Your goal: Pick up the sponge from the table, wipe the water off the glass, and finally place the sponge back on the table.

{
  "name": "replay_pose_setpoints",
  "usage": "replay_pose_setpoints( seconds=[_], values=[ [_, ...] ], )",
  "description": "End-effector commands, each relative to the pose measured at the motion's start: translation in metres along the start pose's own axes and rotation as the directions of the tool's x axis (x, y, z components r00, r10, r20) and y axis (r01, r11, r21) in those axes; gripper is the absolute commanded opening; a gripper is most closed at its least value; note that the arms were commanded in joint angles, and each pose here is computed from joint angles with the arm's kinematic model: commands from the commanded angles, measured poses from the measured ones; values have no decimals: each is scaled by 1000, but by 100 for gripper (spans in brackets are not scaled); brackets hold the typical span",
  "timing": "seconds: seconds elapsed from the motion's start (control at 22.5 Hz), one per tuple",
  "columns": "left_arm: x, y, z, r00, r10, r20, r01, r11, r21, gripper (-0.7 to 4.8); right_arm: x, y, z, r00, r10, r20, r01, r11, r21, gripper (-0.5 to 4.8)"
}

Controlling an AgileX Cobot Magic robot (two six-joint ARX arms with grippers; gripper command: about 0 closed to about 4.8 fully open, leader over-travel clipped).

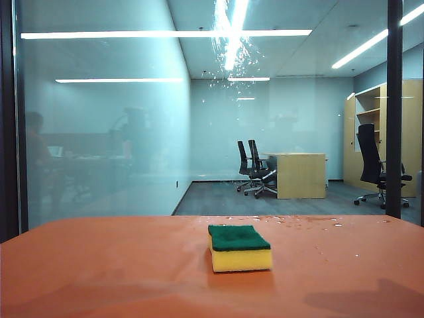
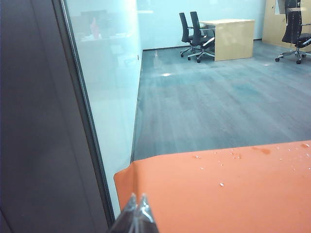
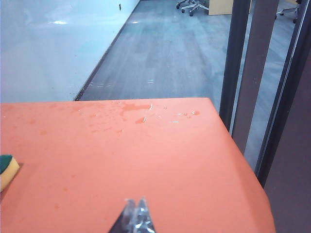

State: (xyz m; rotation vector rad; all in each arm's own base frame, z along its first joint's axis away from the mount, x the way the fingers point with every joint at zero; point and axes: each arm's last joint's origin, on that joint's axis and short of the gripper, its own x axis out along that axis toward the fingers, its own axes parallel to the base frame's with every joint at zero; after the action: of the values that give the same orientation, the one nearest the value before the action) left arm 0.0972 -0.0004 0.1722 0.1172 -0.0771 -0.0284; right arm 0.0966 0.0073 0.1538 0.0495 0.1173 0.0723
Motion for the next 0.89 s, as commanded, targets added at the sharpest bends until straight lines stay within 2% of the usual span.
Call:
replay_pose_setpoints(
  seconds=[0.04, 0.89],
  values=[
    [0, 0, 2, 1000, 0, 14, 0, 1000, 1, -5, 0, 0, 0, 1000, 0, 12, 0, 1000, -3, -9],
    [0, 0, 2, 1000, -6, 18, 6, 1000, 2, -5, 0, 0, 1, 1000, 0, 14, 0, 1000, -3, -9]
  ],
)
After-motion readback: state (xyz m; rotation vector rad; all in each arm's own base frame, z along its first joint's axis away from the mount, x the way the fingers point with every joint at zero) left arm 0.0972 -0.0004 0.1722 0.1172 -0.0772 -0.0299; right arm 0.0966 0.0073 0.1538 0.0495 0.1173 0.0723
